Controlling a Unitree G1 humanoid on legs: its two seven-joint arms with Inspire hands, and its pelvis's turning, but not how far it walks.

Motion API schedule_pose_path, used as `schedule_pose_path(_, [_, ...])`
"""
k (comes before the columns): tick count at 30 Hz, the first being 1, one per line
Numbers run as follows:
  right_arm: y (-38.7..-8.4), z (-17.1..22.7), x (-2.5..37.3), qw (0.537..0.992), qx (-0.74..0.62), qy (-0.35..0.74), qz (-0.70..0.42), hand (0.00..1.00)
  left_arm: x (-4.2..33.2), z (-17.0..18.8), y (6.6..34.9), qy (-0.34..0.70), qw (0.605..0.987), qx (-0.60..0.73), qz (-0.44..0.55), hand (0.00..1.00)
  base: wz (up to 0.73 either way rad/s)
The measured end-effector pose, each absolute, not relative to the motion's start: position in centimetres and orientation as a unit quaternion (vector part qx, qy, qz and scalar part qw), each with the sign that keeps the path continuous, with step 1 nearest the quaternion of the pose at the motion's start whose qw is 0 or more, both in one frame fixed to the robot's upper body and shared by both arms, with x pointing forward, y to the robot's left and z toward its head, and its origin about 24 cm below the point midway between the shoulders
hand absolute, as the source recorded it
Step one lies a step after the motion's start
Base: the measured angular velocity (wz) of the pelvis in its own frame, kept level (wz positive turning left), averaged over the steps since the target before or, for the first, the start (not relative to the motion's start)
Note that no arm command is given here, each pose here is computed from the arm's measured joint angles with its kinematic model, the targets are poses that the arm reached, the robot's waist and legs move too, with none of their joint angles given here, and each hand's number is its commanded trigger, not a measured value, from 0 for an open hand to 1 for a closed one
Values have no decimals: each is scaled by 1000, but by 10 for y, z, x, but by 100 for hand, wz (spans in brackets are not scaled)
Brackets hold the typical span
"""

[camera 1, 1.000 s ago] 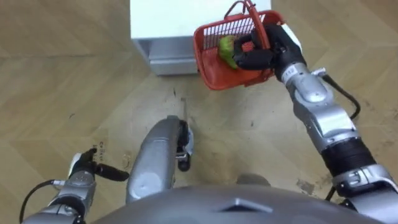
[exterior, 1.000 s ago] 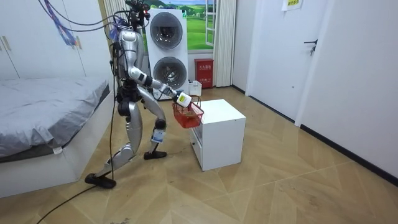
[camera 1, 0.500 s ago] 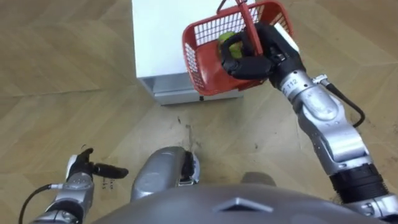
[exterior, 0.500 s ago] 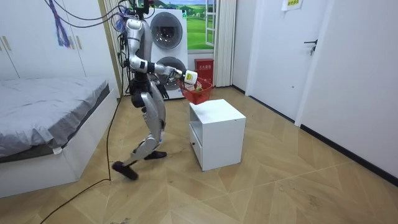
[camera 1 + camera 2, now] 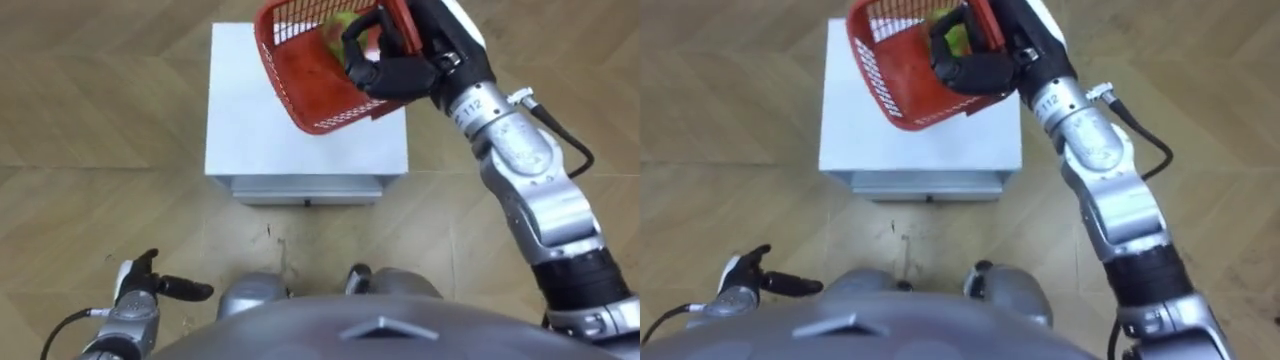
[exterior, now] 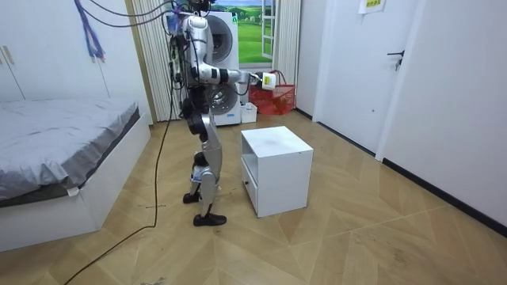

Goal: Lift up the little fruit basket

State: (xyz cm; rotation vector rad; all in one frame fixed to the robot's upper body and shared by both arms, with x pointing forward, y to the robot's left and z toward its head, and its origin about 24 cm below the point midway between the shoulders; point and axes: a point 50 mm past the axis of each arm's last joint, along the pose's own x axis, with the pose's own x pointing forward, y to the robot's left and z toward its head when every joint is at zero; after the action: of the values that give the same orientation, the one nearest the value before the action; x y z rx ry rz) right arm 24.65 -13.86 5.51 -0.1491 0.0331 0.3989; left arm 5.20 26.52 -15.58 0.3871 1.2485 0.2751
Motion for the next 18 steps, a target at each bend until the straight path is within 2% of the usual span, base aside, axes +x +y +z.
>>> schedule_pose_path(4, [-136, 55, 247, 979, -63, 17, 196, 100, 50, -156, 265, 580, 784, 183, 125, 0, 4])
schedule_pose_path(9, [-135, 40, 248, 983, -51, 47, 168, 100, 64, -154, 263, 562, 796, 197, 112, 0, 10])
schedule_pose_path(11, [-131, 34, 250, 984, -41, 57, 163, 100, 71, -152, 262, 551, 802, 203, 106, 0, 61])
schedule_pose_path(13, [-142, 23, 254, 986, -46, 78, 137, 100, 87, -151, 254, 529, 817, 211, 88, 0, 61])
schedule_pose_path(18, [-140, 12, 257, 984, -55, 95, 141, 100, 70, -156, 250, 558, 797, 219, 76, 0, -10])
